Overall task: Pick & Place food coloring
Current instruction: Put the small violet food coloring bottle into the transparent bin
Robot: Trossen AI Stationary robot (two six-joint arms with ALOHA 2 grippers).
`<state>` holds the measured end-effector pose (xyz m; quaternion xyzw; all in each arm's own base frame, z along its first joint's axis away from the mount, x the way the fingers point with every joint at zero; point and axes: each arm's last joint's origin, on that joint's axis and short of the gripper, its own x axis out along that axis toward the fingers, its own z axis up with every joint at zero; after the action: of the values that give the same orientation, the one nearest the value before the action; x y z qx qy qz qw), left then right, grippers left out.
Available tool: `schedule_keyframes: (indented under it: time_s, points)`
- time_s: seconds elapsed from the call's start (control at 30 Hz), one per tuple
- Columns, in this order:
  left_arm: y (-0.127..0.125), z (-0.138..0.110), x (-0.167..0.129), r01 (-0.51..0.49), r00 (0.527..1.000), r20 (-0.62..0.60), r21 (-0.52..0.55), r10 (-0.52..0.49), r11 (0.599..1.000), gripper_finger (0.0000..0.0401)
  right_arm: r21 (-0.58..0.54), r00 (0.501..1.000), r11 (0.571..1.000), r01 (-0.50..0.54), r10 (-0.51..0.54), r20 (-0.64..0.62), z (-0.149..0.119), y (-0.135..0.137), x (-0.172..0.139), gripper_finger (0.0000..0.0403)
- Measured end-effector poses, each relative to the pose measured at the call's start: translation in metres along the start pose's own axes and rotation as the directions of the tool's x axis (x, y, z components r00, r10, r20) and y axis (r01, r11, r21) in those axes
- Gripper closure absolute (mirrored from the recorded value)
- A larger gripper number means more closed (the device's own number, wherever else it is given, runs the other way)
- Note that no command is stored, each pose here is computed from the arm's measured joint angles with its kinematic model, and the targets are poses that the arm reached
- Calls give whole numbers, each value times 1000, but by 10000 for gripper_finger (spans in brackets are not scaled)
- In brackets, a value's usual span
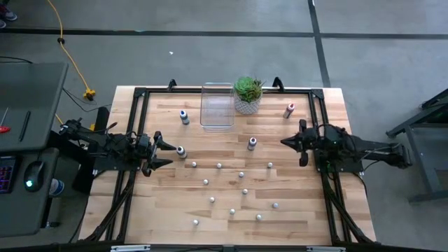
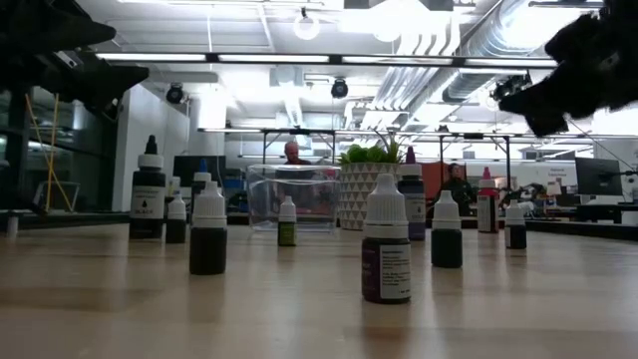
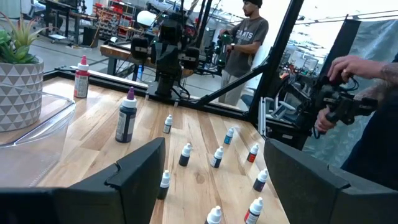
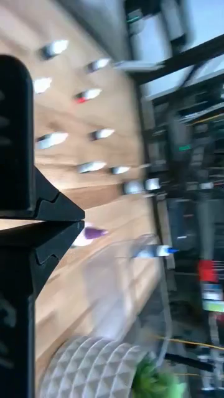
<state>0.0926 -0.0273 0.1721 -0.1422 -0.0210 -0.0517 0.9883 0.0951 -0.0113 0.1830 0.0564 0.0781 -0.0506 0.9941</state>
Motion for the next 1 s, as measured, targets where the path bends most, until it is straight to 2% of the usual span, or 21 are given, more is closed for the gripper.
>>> schedule_keyframes:
  time_s: [0.1, 0.37, 0.57, 0.67, 0.83, 1.0]
  points:
    - [0, 0, 0, 0, 1000, 0, 0, 0, 1000, 130, 15, 1000, 1000, 4, -3, -21, 23, 3, -2, 402]
    - [0, 0, 0, 0, 1000, 0, 0, 0, 1000, 130, 65, 979, 998, -11, 24, -202, 84, 10, 18, 402]
    - [0, 0, 0, 0, 1000, 0, 0, 0, 1000, 130, 56, 921, 996, -62, 79, -382, 128, 25, 40, 402]
    - [0, 0, 0, 0, 1000, 0, 0, 0, 1000, 130, -25, 889, 994, -106, 84, -451, 147, 35, 48, 402]
    - [0, 0, 0, 0, 1000, 0, 0, 0, 1000, 130, -146, 824, 969, -198, 84, -560, 169, 58, 55, 402]
    - [0, 0, 0, 0, 1000, 0, 0, 0, 1000, 130, -140, 765, 961, -238, 97, -637, 182, 81, 65, 402]
